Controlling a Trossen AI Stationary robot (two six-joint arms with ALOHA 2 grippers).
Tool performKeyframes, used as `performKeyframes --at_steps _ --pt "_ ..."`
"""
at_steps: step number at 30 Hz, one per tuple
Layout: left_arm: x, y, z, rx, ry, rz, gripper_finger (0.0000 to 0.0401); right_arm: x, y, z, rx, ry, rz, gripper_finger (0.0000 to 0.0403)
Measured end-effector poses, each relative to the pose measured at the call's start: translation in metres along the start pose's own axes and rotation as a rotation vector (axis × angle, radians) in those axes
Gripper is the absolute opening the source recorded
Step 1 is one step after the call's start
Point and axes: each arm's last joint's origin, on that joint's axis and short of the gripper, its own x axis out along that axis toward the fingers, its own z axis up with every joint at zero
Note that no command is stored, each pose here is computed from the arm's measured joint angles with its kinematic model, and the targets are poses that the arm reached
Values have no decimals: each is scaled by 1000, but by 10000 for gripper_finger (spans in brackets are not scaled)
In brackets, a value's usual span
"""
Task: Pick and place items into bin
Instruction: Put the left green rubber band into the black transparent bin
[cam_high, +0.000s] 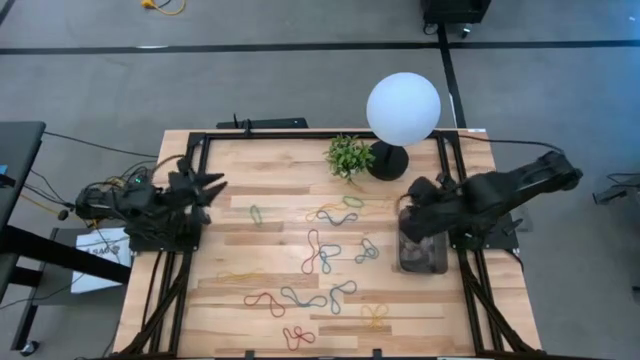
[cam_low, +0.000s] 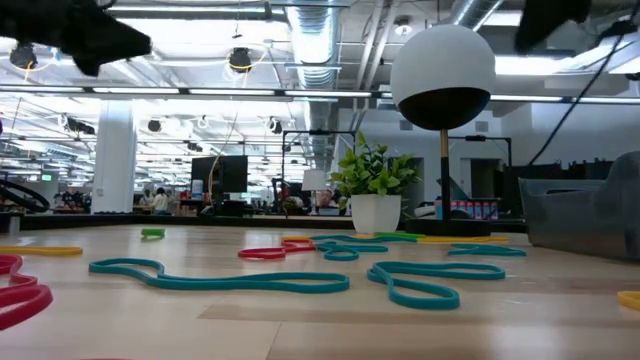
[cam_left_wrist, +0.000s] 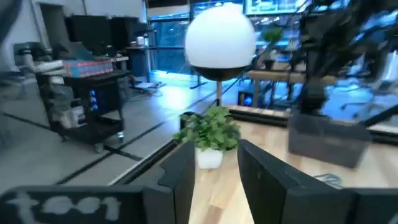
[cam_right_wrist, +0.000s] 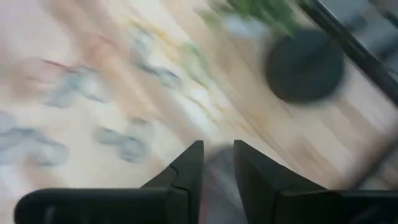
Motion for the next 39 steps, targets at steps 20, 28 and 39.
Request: performKeyframes --at_steps 20,28,39 --pt "27 -26 -23 33 327 -142 110 57 -39 -93 -3 -636 692 79" --pt "24 -27 -6 25 164 -246 110 53 -63 -107 -54 -804 749 79" --pt "16 -21 -3 7 112 -273 110 81 -65 -130 -78 -880 817 79"
